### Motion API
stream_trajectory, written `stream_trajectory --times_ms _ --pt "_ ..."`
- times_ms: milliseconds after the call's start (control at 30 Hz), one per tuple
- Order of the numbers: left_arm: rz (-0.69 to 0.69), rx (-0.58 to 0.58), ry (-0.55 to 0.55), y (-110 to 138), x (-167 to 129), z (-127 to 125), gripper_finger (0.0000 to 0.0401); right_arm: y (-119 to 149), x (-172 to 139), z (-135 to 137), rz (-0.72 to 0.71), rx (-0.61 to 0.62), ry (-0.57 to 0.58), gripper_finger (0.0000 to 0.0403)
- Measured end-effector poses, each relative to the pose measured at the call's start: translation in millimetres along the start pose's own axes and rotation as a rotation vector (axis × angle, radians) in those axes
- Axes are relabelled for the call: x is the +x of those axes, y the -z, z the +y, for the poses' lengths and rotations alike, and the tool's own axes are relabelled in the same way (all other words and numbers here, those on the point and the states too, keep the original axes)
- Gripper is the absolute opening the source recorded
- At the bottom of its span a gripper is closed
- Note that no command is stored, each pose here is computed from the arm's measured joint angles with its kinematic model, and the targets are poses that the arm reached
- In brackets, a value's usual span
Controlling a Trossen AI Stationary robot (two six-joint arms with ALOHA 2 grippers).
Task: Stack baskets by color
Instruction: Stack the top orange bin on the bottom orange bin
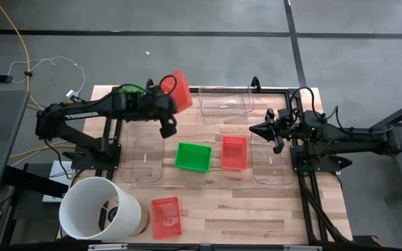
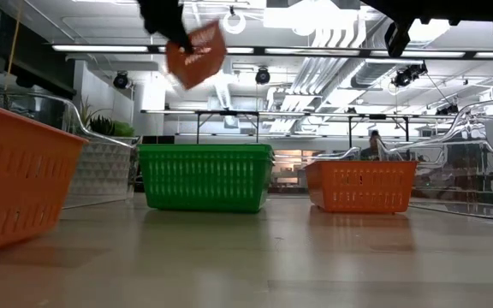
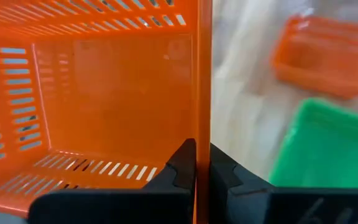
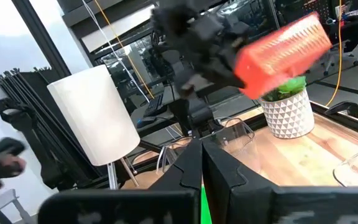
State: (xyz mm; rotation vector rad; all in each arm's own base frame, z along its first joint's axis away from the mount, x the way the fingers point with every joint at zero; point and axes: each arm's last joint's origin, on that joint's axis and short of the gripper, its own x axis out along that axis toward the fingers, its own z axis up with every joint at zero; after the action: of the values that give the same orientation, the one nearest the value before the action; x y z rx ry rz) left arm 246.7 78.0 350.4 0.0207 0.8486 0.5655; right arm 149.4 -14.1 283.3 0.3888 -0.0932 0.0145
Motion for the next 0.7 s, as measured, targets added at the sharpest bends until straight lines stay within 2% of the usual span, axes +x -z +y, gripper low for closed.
stream_trajectory --times_ms 200,400,700 --pt "-0.064 0.105 0.086 -27.1 -28.3 -46.8 0.0 0.0 0.0 0.1 0.001 -0.001 -0.003 0.0" --pt "-0.037 0.188 0.218 -41.6 -47.6 -105.6 0.0 0.0 0.0 0.1 0.001 -0.007 -0.003 0.0" --pt "0.064 0.087 0.376 -39.4 -75.4 -200.0 0.0 1.2 -0.1 0.1 0.018 -0.006 -0.015 0.0"
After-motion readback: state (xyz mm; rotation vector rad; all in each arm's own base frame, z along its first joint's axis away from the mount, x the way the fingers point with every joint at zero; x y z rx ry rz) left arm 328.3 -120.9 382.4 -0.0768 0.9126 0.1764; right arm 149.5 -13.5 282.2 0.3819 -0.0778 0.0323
